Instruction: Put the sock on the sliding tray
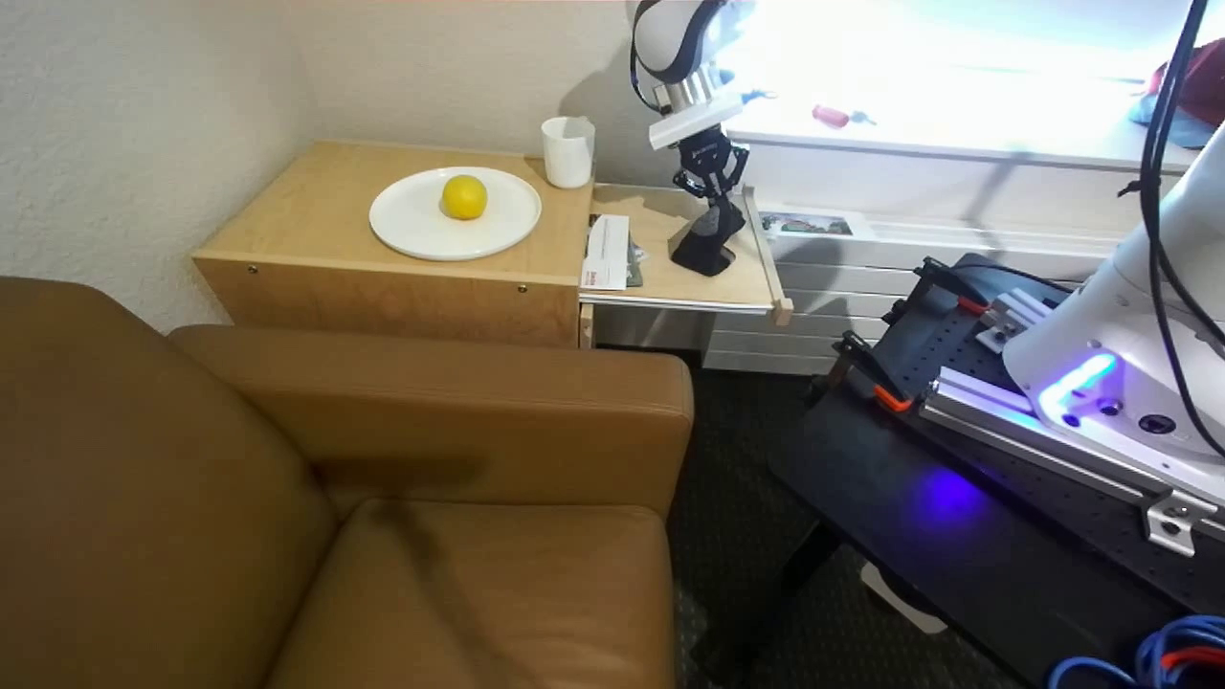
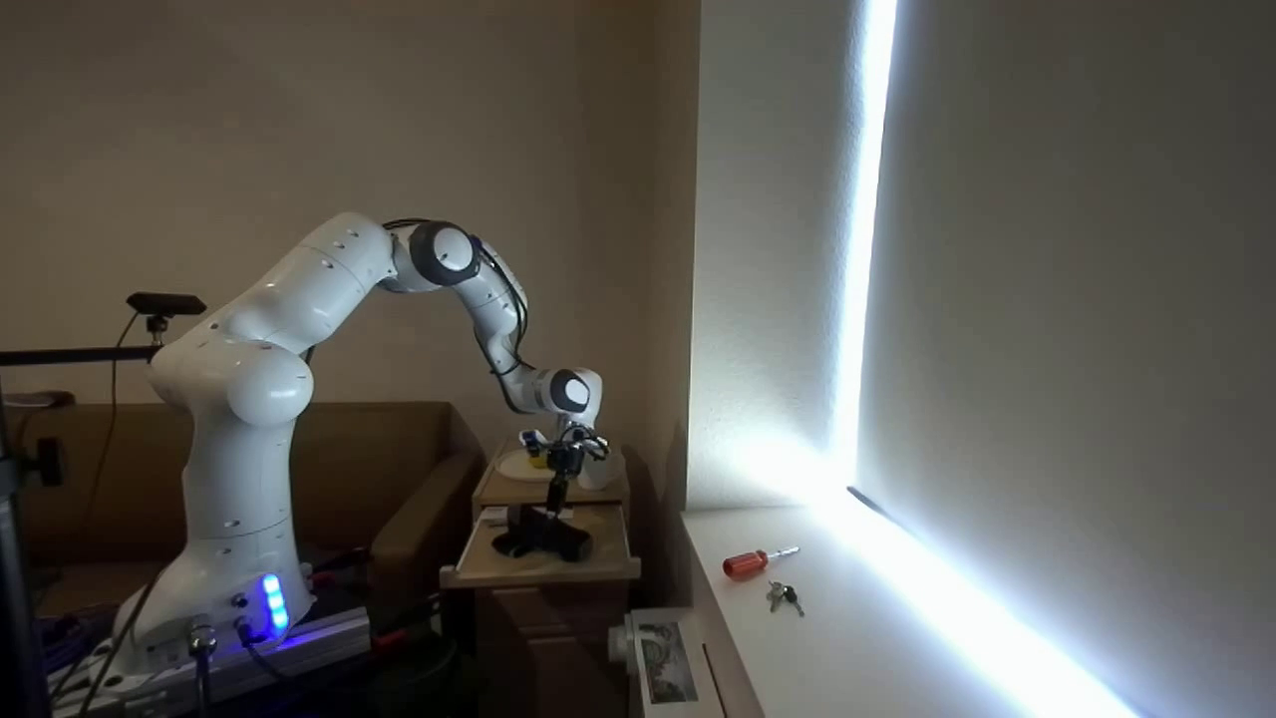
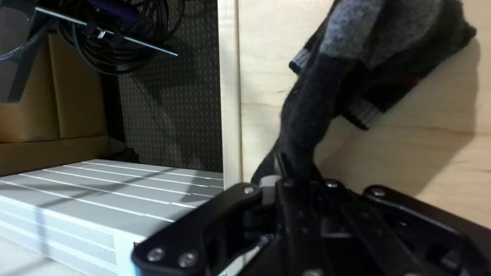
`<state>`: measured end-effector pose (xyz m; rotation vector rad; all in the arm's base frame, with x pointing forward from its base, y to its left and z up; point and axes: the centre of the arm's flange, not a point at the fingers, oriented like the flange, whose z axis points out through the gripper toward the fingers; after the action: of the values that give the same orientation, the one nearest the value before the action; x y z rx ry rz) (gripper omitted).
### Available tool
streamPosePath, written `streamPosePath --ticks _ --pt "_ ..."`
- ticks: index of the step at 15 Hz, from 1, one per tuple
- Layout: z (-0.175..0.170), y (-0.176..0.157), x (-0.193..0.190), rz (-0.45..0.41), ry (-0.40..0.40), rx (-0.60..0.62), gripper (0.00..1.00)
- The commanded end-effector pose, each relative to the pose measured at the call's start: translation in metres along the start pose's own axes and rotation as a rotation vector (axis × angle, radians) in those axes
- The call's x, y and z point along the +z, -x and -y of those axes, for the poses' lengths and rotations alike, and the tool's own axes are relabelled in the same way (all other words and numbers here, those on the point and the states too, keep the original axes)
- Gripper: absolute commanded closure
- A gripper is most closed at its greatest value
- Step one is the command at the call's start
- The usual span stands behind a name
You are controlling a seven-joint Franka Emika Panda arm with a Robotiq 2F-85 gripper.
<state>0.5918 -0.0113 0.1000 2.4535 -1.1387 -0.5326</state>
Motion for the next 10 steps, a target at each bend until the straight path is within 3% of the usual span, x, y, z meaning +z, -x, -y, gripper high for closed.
streamPosePath --ticks 1,6,8,10 --pt "0.0 0.001 -0.002 0.021 -0.011 0.012 0.62" --pt "-0.031 0.013 -0.052 0.043 -0.113 -0.038 0.27" --pt "-0.063 0.023 -0.089 0.003 -0.087 -0.09 0.13" --pt "-0.093 0.033 -0.115 -0.025 -0.074 -0.221 0.01"
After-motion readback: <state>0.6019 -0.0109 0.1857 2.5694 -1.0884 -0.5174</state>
